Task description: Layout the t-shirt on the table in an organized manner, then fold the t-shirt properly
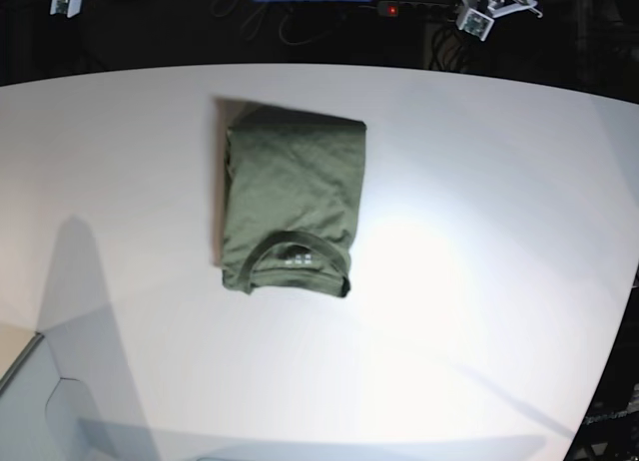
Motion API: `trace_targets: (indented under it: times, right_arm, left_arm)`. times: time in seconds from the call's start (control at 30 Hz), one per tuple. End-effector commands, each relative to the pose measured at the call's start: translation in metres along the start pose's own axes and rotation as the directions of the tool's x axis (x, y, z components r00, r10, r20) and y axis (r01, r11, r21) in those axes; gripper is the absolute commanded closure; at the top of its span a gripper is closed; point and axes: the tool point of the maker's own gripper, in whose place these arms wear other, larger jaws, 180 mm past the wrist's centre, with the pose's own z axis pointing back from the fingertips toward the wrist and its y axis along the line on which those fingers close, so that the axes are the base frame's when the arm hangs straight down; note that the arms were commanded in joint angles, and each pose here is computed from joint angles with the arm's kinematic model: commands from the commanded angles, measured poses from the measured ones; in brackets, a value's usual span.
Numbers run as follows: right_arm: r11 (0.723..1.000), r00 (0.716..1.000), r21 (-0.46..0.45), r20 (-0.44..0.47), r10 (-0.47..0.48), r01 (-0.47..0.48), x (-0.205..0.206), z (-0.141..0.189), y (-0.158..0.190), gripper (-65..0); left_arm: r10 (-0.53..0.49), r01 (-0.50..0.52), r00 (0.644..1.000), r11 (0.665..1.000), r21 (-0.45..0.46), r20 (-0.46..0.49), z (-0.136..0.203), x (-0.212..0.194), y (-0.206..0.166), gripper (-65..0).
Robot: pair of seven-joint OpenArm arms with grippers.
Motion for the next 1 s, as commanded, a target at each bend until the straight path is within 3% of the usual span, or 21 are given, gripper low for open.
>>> trace_targets:
  times: [0.0,0.17,0.33,0.57,0.77,0.83,0.9,0.97]
  right_arm:
    - [1.000,1.000,0.004,-0.001,0.008,-0.008,-0.003,0.003,-0.004,0.0]
    - [0.995,0.992,0.102,-0.130,0.006,0.007,-0.046,-0.021,0.017,0.0]
    - [0.975,0.959,0.221,-0.279,0.049,0.015,-0.094,-0.050,0.038,0.0]
    - [0.945,0.961,0.321,-0.274,0.026,0.066,-0.118,-0.074,0.076,0.0]
    - [0.923,0.965,0.352,-0.254,-0.065,0.155,-0.119,-0.097,0.106,0.0]
    - [0.918,0.961,0.345,-0.251,-0.112,0.197,-0.121,-0.104,0.112,0.0]
    - [0.934,0.962,0.289,-0.233,-0.144,0.210,-0.120,-0.115,0.105,0.0]
    - [0.960,0.968,0.218,-0.216,-0.130,0.178,-0.125,-0.123,0.096,0.0]
  left_arm:
    - [0.024,-0.024,1.000,1.000,0.012,-0.004,0.004,-0.007,0.003,0.0]
    - [0.140,-0.140,0.983,0.990,0.014,-0.122,-0.018,-0.057,0.006,0.0]
    - [0.293,-0.305,0.927,0.952,-0.017,-0.233,-0.051,-0.117,-0.005,0.0]
    - [0.421,-0.462,0.862,0.882,-0.093,-0.283,-0.097,-0.158,-0.024,0.0]
    - [0.507,-0.549,0.820,0.829,-0.110,-0.267,-0.133,-0.154,-0.009,0.0]
    - [0.549,-0.580,0.796,0.813,-0.061,-0.256,-0.144,-0.155,0.007,0.0]
    - [0.591,-0.603,0.775,0.798,0.019,-0.224,-0.159,-0.152,0.023,0.0]
    - [0.586,-0.581,0.789,0.809,0.087,-0.186,-0.169,-0.146,0.036,0.0]
